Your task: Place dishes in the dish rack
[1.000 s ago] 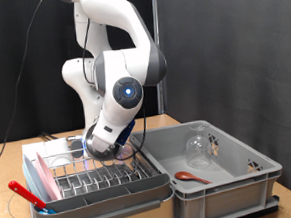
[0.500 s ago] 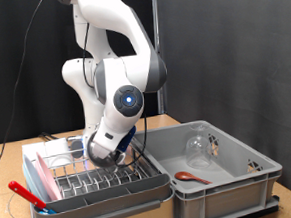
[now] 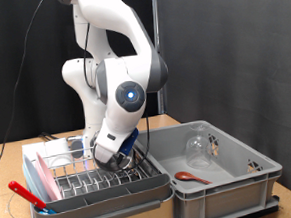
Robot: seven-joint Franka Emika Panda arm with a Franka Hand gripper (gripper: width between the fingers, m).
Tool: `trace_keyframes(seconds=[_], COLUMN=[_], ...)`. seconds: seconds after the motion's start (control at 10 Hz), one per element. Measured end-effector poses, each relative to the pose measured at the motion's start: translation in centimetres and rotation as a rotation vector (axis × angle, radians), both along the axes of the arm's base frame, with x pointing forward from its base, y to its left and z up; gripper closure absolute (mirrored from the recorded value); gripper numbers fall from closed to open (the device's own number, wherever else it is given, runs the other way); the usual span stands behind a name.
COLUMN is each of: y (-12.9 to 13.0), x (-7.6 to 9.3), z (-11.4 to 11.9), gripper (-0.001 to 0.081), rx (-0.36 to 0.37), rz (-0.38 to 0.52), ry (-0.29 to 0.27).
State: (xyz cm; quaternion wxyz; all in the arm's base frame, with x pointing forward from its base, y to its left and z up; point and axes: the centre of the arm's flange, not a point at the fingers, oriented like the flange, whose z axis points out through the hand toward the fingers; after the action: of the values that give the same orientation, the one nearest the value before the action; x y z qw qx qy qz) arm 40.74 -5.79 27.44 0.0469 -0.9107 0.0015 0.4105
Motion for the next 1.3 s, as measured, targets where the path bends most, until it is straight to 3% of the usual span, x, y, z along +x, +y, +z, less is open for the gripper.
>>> trace_keyframes(seconds=[0.1, 0.2, 0.3, 0.4, 0.6, 0.7, 0.9, 1.1, 1.3], y=[0.3, 0.7, 1.2, 1.6, 1.8, 1.9, 2.2, 2.2, 1.7], x=[0.5, 0.8, 1.0, 1.1, 1.5, 1.7, 0.3, 0.3, -0.5], z=[0.6, 1.6, 2.9, 4.4, 7.4, 8.8, 11.3, 10.8, 11.0], gripper=[0.0216, 0.0084, 0.0084, 0.0013, -0.0001, -0.0003, -0.0003, -0.0003, -0.0003], rx=[0.004, 0.02, 0.047, 0.077, 0.053, 0.004, -0.067, -0.019, 0.068], rz=[0.016, 0.031, 0.042, 0.055, 0.079, 0.069, 0.027, 0.085, 0.236], ry=[-0.042, -0.076, -0.11, -0.145, -0.267, -0.375, -0.462, -0.469, -0.585])
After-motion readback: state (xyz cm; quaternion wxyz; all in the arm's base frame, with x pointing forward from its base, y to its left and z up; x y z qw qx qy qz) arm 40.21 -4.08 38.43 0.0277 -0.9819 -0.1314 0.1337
